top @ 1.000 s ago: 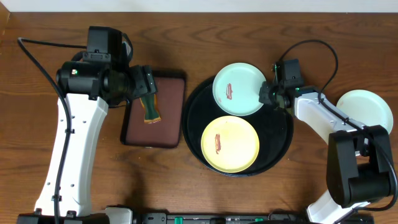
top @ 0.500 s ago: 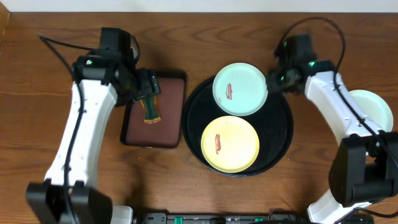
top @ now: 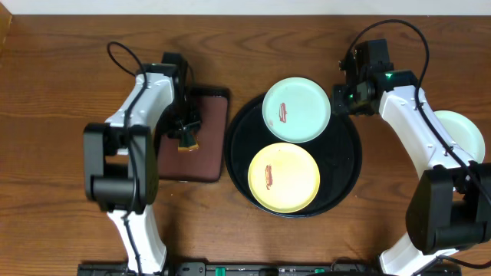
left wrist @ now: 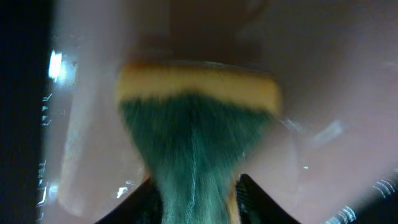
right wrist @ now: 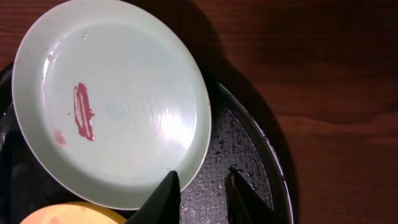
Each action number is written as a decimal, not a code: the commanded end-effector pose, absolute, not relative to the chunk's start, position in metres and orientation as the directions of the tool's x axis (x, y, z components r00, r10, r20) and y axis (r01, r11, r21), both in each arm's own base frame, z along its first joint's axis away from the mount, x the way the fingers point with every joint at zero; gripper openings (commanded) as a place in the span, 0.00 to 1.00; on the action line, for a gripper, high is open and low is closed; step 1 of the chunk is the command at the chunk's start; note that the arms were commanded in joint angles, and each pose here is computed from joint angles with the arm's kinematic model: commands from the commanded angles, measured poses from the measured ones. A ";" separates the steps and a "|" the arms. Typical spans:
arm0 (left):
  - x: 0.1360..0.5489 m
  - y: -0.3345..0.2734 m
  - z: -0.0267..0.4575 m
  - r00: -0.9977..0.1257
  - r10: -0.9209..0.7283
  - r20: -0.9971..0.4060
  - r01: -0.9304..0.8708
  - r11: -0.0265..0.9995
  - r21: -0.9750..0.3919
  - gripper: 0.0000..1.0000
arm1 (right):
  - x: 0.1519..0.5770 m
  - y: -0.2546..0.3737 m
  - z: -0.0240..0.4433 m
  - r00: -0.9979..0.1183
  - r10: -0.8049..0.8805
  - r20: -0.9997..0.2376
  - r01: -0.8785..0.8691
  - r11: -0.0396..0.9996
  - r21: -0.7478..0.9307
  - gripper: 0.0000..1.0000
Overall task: Clean dirty plates on tray and stack at the side
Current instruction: 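Lower the left gripper onto the sponge on the small tray and grasp it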
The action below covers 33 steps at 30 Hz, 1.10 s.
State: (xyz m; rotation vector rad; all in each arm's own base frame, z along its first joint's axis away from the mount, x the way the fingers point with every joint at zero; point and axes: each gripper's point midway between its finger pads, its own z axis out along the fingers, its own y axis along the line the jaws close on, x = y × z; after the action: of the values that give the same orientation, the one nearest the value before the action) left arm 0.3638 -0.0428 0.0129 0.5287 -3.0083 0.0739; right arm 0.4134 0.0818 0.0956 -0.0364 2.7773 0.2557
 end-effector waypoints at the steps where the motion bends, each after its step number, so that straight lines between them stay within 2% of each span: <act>1: 0.358 -0.041 -0.001 -0.927 -0.352 0.131 -0.357 0.934 -0.014 0.22 | 0.412 0.084 0.095 -0.940 -0.012 -0.341 -0.075 0.982 0.174 0.23; 2: 0.357 -0.042 -0.001 -0.927 -0.351 0.136 -0.356 0.934 -0.019 0.12 | 0.412 0.085 0.095 -0.940 -0.012 -0.341 -0.075 0.982 0.174 0.23; 3: 0.357 -0.044 0.000 -0.931 -0.339 0.139 -0.346 0.938 -0.030 0.08 | 0.412 0.084 0.095 -0.940 -0.011 -0.342 -0.075 0.982 0.174 0.23; 9: 0.353 -0.050 0.027 -0.962 -0.242 0.125 -0.254 0.963 -0.087 0.08 | 0.412 0.084 0.095 -0.940 -0.011 -0.342 -0.074 0.982 0.174 0.23; 10: 0.352 -0.049 0.032 -0.963 -0.243 0.119 -0.254 0.963 -0.085 0.16 | 0.412 0.084 0.095 -0.939 -0.011 -0.342 -0.075 0.982 0.174 0.24; 11: 0.351 -0.049 0.037 -0.963 -0.243 0.115 -0.254 0.963 -0.087 0.32 | 0.412 0.084 0.095 -0.939 -0.010 -0.343 -0.074 0.982 0.174 0.24; 12: 0.349 -0.049 0.041 -0.963 -0.243 0.116 -0.254 0.963 -0.086 0.41 | 0.412 0.084 0.095 -0.939 -0.010 -0.343 -0.074 0.982 0.174 0.24; 13: 0.346 -0.049 0.044 -0.963 -0.243 0.120 -0.254 0.964 -0.085 0.45 | 0.412 0.084 0.095 -0.939 -0.010 -0.342 -0.074 0.982 0.174 0.24; 15: 0.341 -0.048 0.045 -0.960 -0.244 0.140 -0.256 0.964 -0.076 0.48 | 0.412 0.084 0.095 -0.940 -0.004 -0.341 -0.068 0.982 0.177 0.23; 20: 0.330 -0.047 0.022 -0.940 -0.300 0.164 -0.312 0.948 -0.058 0.48 | 0.412 0.084 0.095 -0.940 -0.004 -0.341 -0.068 0.982 0.176 0.24; 23: 0.313 -0.046 0.001 -0.908 -0.371 0.194 -0.384 0.923 -0.033 0.36 | 0.412 0.084 0.095 -0.939 -0.004 -0.343 -0.068 0.982 0.176 0.24; 26: 0.304 -0.047 -0.009 -0.902 -0.378 0.211 -0.393 0.919 -0.034 0.29 | 0.414 0.084 0.096 -0.937 -0.003 -0.348 -0.069 0.982 0.177 0.24; 27: 0.303 -0.047 -0.010 -0.902 -0.377 0.211 -0.392 0.919 -0.034 0.23 | 0.414 0.084 0.096 -0.937 -0.004 -0.350 -0.070 0.982 0.177 0.24; 28: 0.304 -0.047 -0.010 -0.903 -0.375 0.210 -0.390 0.920 -0.035 0.12 | 0.415 0.085 0.096 -0.936 -0.003 -0.353 -0.070 0.982 0.177 0.24; 29: 0.304 -0.047 -0.010 -0.903 -0.375 0.209 -0.390 0.920 -0.036 0.08 | 0.415 0.085 0.097 -0.935 -0.003 -0.355 -0.070 0.982 0.177 0.24; 33: 0.308 -0.048 -0.003 -0.915 -0.349 0.203 -0.364 0.930 -0.044 0.07 | 0.416 0.085 0.097 -0.934 -0.003 -0.358 -0.071 0.982 0.178 0.25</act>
State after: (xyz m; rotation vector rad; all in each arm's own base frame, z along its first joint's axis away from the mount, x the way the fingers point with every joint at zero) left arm 0.3149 -0.0497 -0.0008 0.5656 -2.9169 0.1448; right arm 0.4153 0.0826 0.0965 -0.0385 2.7681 0.2608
